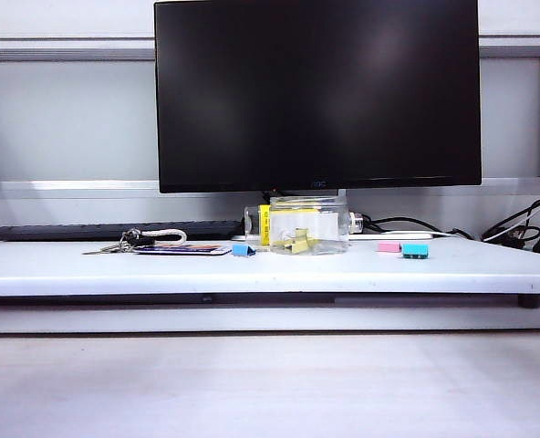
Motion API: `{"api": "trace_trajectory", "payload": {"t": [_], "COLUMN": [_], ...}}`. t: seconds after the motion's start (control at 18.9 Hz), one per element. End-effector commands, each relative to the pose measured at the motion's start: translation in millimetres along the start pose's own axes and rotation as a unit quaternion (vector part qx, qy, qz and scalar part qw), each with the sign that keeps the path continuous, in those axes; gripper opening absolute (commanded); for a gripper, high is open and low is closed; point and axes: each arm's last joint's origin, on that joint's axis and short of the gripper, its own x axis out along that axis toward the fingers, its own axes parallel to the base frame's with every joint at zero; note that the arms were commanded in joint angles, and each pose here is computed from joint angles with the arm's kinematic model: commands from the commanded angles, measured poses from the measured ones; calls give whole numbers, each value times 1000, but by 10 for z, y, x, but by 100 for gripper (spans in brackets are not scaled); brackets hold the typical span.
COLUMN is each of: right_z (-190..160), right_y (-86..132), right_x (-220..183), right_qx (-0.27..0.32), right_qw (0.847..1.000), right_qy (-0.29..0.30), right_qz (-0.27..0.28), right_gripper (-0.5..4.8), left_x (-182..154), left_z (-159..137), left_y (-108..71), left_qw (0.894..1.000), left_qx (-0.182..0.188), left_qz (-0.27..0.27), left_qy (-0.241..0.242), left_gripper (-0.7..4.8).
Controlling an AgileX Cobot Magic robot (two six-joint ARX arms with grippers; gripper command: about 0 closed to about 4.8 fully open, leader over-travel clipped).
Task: Pick up the clips with the largest number of clips of the same color on the table and place them in a round transparent plastic box.
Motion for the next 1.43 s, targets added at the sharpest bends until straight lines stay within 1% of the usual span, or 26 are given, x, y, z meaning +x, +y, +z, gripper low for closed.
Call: {"api": "trace_trajectory", "payload": {"t": [0.05,0.37,0.53,0.58,0.63,0.79,1.27,1.43], "right_z": [-25,-21,57,74,60,-41,-39,-39], "right_y": [-2,-5,-1,1,1,-8,-8,-8], "right_x": [2,13,25,22,24,32,33,33], "right_qx": [-2,-4,-13,-14,-13,-6,-5,-6], "right_qw": [1000,1000,998,997,998,1000,1000,1000], "right_qy": [13,0,-63,-71,-64,-12,-12,-13], "right_qz": [-1,-1,2,3,4,0,0,0], "right_gripper": [-1,-1,-1,-1,-1,-1,0,0], "left_x": [2,2,2,2,2,2,2,-23], "left_z": [5,3,-17,-22,-24,-24,-24,-2], "left_y": [1,1,0,-1,-1,-1,-1,2], "left_qw": [1000,1000,1000,1000,1000,1000,1000,1000], "left_qx": [0,-1,-1,0,0,0,0,-1], "left_qz": [2,2,1,1,1,1,1,2], "left_qy": [-5,-4,6,8,10,10,10,-8], "left_gripper": [-5,-5,-5,-5,-5,-5,-5,-5]}}
